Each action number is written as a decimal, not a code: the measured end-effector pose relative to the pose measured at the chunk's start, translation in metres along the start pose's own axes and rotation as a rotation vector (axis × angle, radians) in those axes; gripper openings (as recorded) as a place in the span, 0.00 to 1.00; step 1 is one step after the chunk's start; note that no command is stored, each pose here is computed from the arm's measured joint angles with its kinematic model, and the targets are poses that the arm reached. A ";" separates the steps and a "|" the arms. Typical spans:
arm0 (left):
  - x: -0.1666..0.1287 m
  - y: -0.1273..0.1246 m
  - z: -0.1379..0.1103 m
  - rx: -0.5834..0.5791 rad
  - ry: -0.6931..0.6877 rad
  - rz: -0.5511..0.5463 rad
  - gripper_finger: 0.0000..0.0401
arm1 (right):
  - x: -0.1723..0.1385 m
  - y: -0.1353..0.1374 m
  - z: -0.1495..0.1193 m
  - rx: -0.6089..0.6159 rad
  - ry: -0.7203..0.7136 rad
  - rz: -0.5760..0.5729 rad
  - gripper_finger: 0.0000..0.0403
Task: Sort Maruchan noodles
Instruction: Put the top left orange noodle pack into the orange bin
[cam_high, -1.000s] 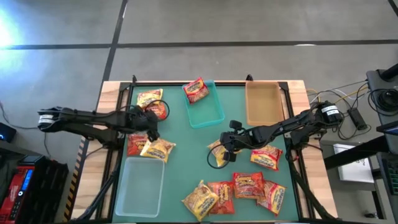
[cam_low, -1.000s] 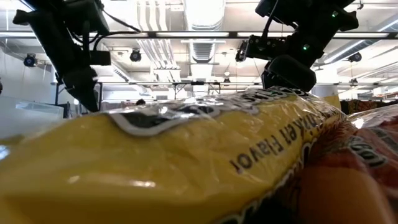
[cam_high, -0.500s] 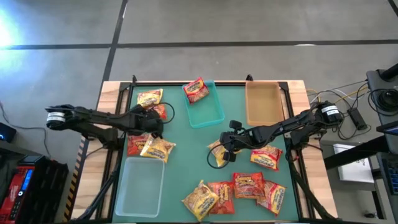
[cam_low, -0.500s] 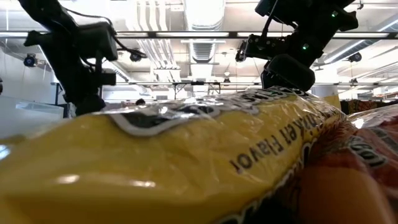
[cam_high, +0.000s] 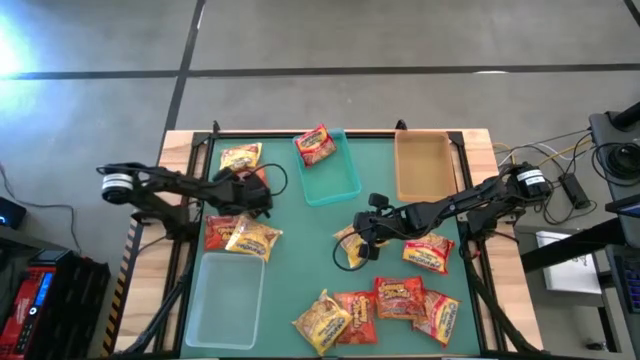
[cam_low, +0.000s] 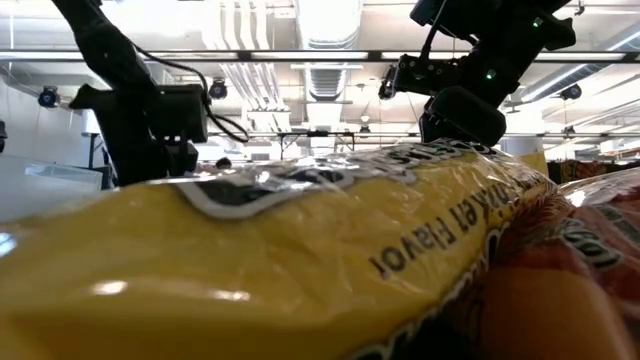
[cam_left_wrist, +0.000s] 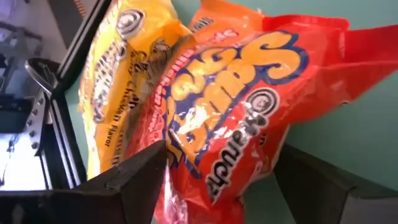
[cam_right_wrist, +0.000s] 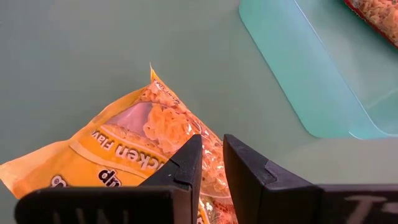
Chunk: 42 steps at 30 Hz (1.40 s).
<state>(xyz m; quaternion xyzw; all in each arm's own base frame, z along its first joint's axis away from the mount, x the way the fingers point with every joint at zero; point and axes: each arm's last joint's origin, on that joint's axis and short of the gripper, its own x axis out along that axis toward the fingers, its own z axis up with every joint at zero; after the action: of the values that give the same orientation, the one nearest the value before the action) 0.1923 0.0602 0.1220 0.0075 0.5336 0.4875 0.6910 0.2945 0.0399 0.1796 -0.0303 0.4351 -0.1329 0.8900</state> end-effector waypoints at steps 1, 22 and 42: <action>0.002 -0.002 0.000 -0.001 0.001 0.002 0.65 | 0.000 0.000 0.000 0.000 0.000 0.000 0.14; -0.008 -0.004 0.006 -0.115 -0.028 -0.136 0.02 | 0.000 0.000 0.000 0.000 0.000 0.000 0.14; -0.090 0.005 0.007 0.412 -0.488 -0.588 0.02 | 0.000 0.000 0.003 0.009 -0.026 0.008 0.14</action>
<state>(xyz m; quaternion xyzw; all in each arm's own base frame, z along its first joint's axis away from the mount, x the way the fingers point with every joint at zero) 0.1987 0.0050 0.1935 0.1082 0.4202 0.1372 0.8904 0.2963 0.0403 0.1815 -0.0260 0.4232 -0.1308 0.8962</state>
